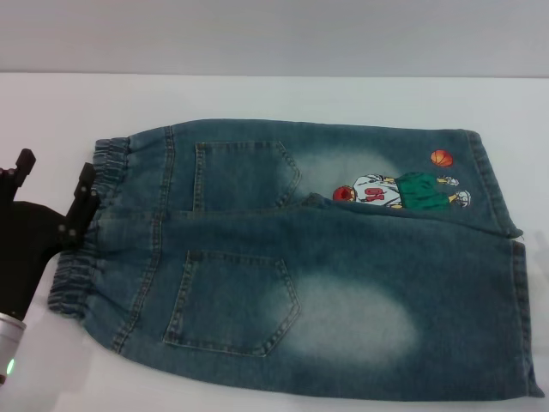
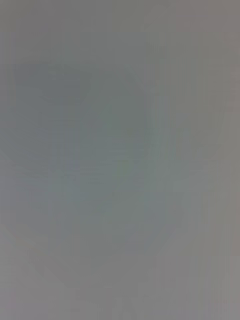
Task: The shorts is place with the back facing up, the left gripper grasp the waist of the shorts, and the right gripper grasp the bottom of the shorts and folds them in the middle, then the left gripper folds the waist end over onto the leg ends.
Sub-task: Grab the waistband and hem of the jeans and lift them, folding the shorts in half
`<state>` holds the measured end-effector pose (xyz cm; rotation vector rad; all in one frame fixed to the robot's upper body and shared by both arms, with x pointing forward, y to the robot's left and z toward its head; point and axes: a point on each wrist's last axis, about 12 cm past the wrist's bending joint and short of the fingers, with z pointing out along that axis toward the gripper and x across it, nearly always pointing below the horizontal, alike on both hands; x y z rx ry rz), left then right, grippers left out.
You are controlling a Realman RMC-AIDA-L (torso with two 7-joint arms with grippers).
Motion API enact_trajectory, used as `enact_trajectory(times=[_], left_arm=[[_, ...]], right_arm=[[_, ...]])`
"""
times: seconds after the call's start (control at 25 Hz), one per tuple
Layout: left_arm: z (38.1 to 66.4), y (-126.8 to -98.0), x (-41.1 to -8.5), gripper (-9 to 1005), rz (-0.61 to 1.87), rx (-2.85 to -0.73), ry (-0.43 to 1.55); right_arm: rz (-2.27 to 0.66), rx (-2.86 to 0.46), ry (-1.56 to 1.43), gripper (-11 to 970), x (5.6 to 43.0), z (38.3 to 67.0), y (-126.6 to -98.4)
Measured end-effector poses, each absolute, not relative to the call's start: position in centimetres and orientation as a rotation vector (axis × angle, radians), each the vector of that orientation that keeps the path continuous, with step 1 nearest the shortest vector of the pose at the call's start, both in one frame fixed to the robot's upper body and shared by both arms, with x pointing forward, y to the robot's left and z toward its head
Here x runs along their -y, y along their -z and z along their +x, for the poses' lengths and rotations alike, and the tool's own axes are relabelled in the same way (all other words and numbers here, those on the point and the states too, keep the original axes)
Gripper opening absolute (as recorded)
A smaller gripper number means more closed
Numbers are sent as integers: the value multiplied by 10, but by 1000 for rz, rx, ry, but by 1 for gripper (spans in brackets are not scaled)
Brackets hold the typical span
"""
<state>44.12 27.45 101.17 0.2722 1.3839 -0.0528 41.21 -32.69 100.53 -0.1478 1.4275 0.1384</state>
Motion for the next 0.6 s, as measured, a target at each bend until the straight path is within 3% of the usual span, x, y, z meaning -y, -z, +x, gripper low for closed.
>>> enact_trajectory(times=[0.6], left_arm=[[444, -1013, -266, 712, 278, -1381, 103]], right_arm=[[-149, -1410, -157, 686, 325, 419, -1008]])
